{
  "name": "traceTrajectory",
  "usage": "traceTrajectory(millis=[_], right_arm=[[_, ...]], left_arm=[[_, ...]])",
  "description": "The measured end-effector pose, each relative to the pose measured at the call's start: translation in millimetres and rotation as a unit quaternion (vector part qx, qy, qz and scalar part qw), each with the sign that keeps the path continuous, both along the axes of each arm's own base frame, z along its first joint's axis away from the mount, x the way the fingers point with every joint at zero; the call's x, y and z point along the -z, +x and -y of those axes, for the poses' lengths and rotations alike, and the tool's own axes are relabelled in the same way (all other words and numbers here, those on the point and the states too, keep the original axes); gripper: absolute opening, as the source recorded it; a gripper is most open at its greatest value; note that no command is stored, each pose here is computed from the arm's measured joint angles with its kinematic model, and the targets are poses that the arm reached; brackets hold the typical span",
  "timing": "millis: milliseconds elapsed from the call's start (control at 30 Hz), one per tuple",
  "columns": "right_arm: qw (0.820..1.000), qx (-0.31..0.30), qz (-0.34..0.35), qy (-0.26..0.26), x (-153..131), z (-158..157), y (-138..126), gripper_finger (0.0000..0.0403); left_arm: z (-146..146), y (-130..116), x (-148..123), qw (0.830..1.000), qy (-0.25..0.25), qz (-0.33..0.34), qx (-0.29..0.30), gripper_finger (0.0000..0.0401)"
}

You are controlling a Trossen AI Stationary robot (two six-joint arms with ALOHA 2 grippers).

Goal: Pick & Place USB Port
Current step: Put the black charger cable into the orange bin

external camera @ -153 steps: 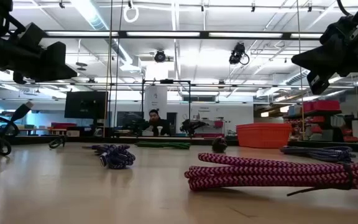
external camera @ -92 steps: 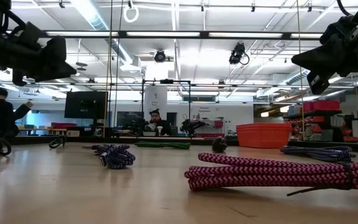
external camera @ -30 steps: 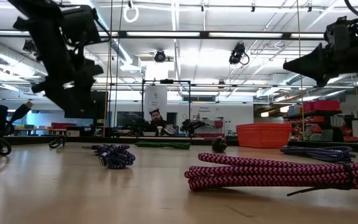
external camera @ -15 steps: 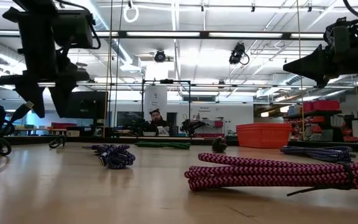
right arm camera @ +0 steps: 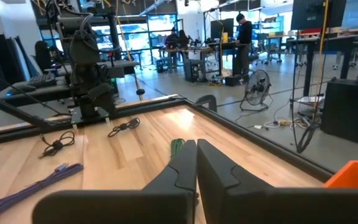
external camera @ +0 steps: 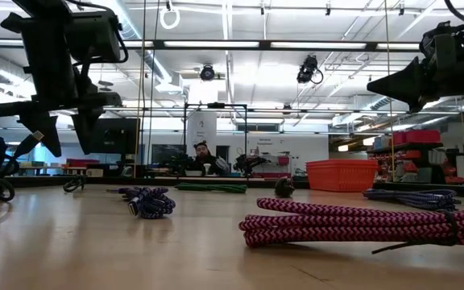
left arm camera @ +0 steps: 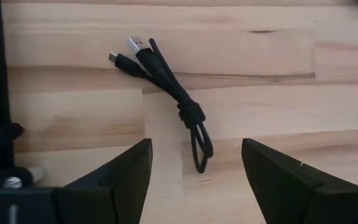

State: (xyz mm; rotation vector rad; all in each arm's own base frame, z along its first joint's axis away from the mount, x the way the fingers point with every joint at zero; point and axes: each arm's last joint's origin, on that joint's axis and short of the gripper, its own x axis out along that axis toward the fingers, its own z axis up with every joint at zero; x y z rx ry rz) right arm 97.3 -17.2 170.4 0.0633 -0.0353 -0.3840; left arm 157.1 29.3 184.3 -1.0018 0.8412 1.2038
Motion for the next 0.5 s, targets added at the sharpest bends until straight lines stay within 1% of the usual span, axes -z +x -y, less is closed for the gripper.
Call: traceTrajectory(millis=[100,367,500], right_arm=[[1.000,0.000,-0.001,-0.001,0,0,0,0.0016],[1.000,0.000,-0.001,-0.003,0,0,0,0.0016],[1.000,-0.016,-0.002,0.000,0,-1,0,0.0016]], left_arm=[[2,4,5,1.000,0.000,-0.009,-0.008,0.0252],[-2,24,30,0.999,-0.001,-0.046,-0.012,0.0252],[-6,29,42,0.997,-0.001,-0.068,-0.022,0.0252]])
